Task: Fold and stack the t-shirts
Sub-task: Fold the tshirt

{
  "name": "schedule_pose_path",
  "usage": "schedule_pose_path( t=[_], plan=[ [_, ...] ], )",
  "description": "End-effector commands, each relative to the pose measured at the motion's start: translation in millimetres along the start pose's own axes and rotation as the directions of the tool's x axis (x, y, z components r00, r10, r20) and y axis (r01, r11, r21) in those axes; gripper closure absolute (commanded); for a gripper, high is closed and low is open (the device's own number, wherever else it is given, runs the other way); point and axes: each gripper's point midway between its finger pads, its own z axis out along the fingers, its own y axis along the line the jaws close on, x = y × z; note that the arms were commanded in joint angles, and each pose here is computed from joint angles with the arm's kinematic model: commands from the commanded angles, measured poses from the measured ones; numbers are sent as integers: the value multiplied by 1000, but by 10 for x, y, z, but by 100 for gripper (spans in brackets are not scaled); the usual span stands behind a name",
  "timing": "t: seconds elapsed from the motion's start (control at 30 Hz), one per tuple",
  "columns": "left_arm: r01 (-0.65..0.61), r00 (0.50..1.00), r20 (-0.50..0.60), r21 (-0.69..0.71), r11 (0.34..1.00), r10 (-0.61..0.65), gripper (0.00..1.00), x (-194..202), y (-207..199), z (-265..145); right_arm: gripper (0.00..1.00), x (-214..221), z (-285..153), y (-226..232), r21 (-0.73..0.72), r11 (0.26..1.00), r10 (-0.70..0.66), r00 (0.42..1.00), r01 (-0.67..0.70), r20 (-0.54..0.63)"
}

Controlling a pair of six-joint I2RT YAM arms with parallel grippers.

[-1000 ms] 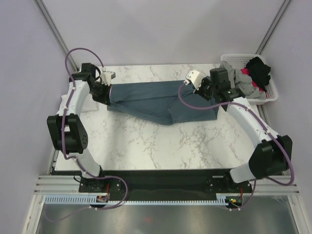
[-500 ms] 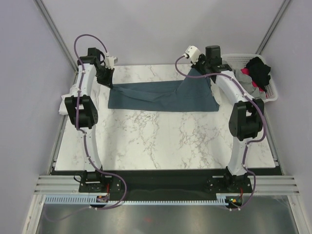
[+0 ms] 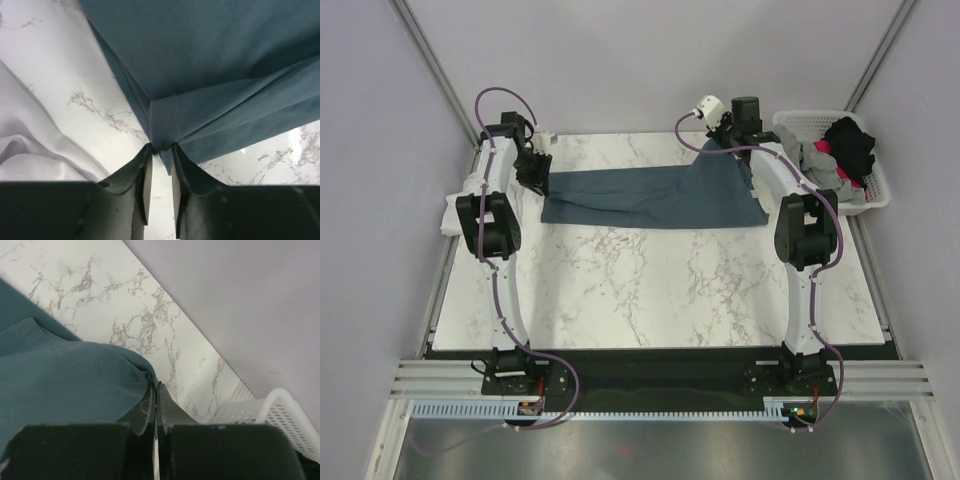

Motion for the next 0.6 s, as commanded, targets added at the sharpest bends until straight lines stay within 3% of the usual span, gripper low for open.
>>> schedule_pose_path(
  t=[0.0,0.07,0.1,0.2,0.23,0.37,0.57],
  plan=[
    [53,998,17,-63,997,-52,67,-22,115,-109,99,-201,-90,-213,94,995,12,999,-16,44],
    [63,998,26,-70,996,-62,49,-40,117,-131,82,-181,-92,-248,126,992,5,999,-9,34],
    [61,997,49,-77,995,-57,45,-86,116,-216,66,-143,-129,-329,171,985,12,1000,-13,8],
    [68,995,78,-67,995,-63,35,-89,31,-321,44,-259,-311,-512,253,965,56,998,-61,28],
    [60,991,122,-72,996,-51,34,-163,-5,-468,43,-293,-360,-524,260,963,68,997,-76,38],
    [92,991,96,-18,996,-89,32,16,-160,-476,37,-551,-656,-562,249,945,181,974,-210,133],
    [139,990,0,49,989,-140,39,284,-294,-241,37,-524,-577,34,20,939,337,934,-342,121]
  ],
)
